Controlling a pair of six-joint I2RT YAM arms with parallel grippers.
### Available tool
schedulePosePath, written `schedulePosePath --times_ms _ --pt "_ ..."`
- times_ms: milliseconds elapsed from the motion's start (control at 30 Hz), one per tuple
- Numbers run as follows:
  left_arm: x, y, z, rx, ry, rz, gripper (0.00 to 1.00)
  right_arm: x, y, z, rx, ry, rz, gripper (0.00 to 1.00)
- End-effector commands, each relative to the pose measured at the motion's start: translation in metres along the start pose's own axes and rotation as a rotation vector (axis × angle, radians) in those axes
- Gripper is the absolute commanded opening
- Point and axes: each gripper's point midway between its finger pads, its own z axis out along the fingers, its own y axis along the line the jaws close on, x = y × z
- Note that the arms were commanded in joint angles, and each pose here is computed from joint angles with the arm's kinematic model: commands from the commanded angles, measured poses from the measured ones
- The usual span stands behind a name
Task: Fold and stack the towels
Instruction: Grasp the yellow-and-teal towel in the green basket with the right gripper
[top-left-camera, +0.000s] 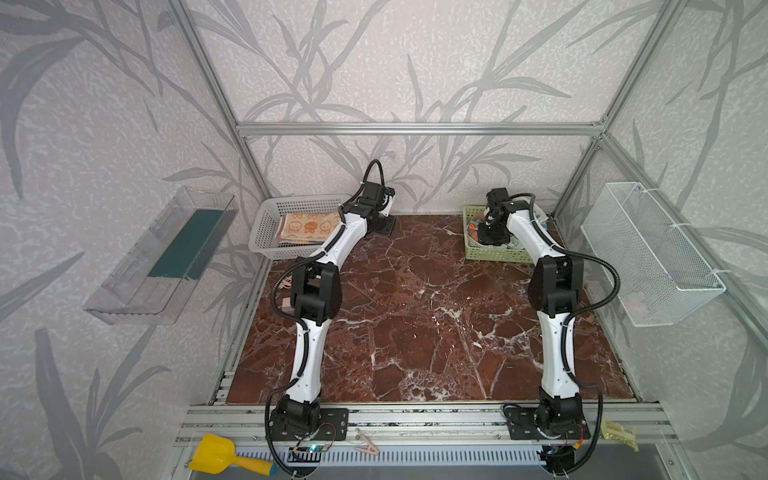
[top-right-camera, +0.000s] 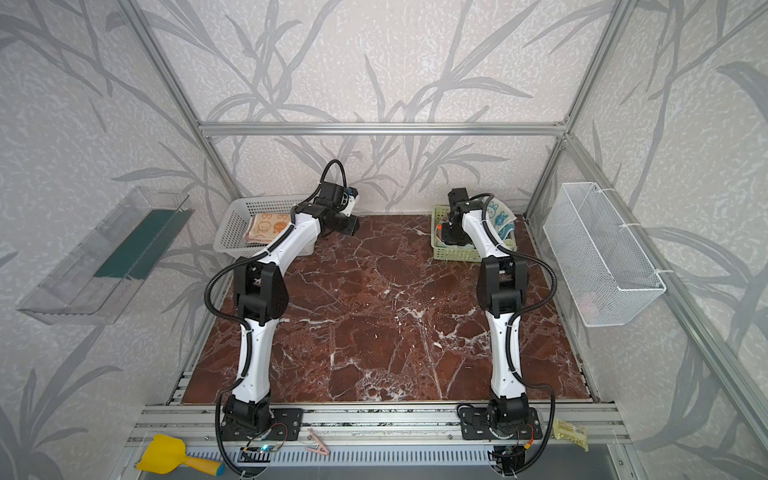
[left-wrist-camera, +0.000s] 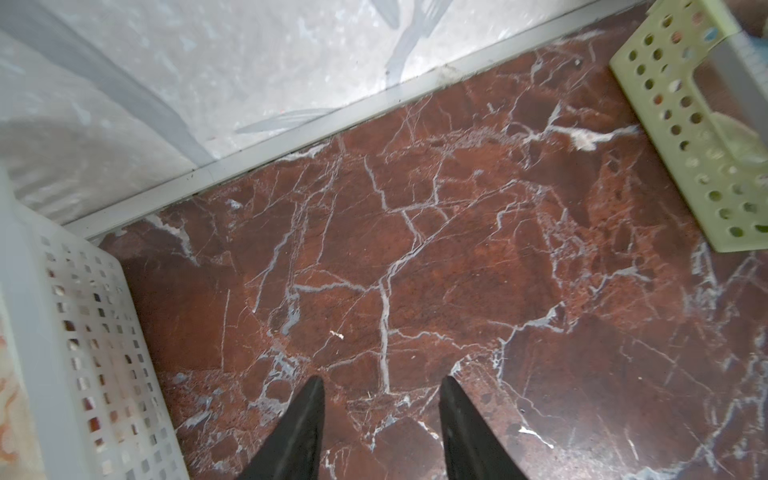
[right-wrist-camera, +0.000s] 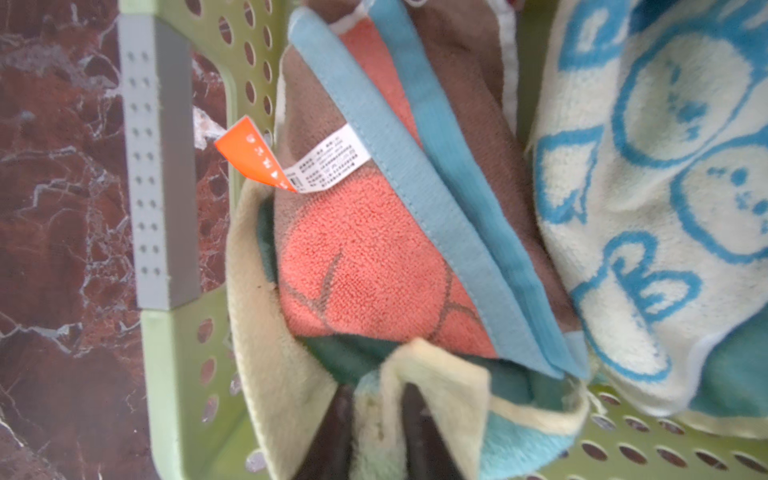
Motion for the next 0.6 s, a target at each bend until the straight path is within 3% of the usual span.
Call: schedulePosePath --times_ms 0,67,233,367,567 --pt "-0.021 -0.006 -0.029 0.006 -0.071 -0.004 0.47 -0.022 0.006 -0.045 -0.029 -0.103 -0.027 0.06" --pt "-0.02 -0.006 -0.033 -0.001 -0.072 -0.001 0.47 -0.028 0.01 -0.062 -0.045 -0.137 -0.047 0.0" --pt "-0.026 -0.006 -0.047 -0.011 -0.1 -0.006 0.46 -0.041 0.017 -0.127 -0.033 -0.267 -0.107 0.0" --pt "-0.035 -0.011 -0.067 0.005 -0.136 -0.031 0.46 -0.041 0.037 -0.202 -0.04 -0.408 -0.193 0.0" --pt "-0.039 -0.014 -0.103 0.015 -0.22 -0.078 0.46 0.001 0.112 -0.321 -0.106 -0.663 -0.471 0.0"
